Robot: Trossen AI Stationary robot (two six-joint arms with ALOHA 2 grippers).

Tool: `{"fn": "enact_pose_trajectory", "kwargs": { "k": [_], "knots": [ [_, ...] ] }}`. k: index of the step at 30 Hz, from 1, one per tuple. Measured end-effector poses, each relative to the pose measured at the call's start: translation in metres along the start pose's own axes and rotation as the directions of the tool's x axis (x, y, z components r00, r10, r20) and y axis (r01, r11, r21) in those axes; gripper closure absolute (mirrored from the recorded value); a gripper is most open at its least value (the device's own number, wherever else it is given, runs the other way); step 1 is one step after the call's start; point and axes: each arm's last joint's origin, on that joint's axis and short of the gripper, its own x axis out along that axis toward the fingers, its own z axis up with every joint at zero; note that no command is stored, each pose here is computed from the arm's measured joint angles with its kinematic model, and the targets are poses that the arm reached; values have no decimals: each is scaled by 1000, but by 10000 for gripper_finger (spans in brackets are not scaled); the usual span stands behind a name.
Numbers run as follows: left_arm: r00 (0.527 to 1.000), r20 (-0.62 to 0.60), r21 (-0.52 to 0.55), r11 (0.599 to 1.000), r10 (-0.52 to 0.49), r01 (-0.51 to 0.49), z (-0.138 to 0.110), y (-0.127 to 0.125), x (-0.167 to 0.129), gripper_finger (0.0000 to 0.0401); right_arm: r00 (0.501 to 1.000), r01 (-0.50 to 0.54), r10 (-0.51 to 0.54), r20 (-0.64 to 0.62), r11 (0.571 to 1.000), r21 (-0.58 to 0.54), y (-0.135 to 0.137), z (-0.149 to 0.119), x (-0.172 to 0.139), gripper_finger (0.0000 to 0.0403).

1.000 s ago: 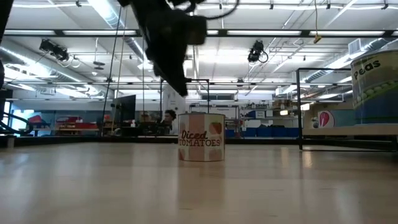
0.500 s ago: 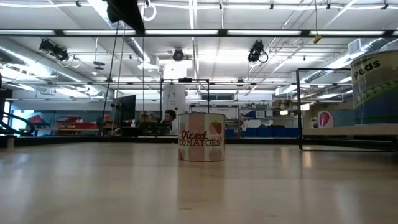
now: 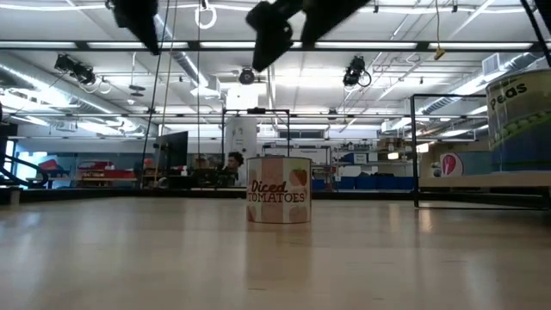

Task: Pick and place cans onto a shelf
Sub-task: Put the canned tomatoes on the shelf

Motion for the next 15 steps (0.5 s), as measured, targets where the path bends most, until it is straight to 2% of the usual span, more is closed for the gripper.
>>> {"fn": "enact_pose_trajectory", "kwargs": {
  "k": [3, 7, 11, 15],
  "knots": [
    [994, -91, -49, 997, 53, -58, -12, 9, -5, 390, 999, -41, 36, -39, 990, -137, -8, -6, 22, 11],
    [980, -173, -113, 986, 102, -123, -23, 19, -12, 390, 994, -83, 60, -97, 962, -261, -19, -14, 51, 10],
    [977, -168, -168, 972, 135, -163, -28, 27, -19, 390, 986, -150, 119, -118, 942, -302, -27, -23, 73, 13],
    [978, -145, -200, 963, 152, -179, -28, 28, -20, 390, 983, -179, 152, -107, 929, -324, -35, -29, 77, 20]
  ]
}}
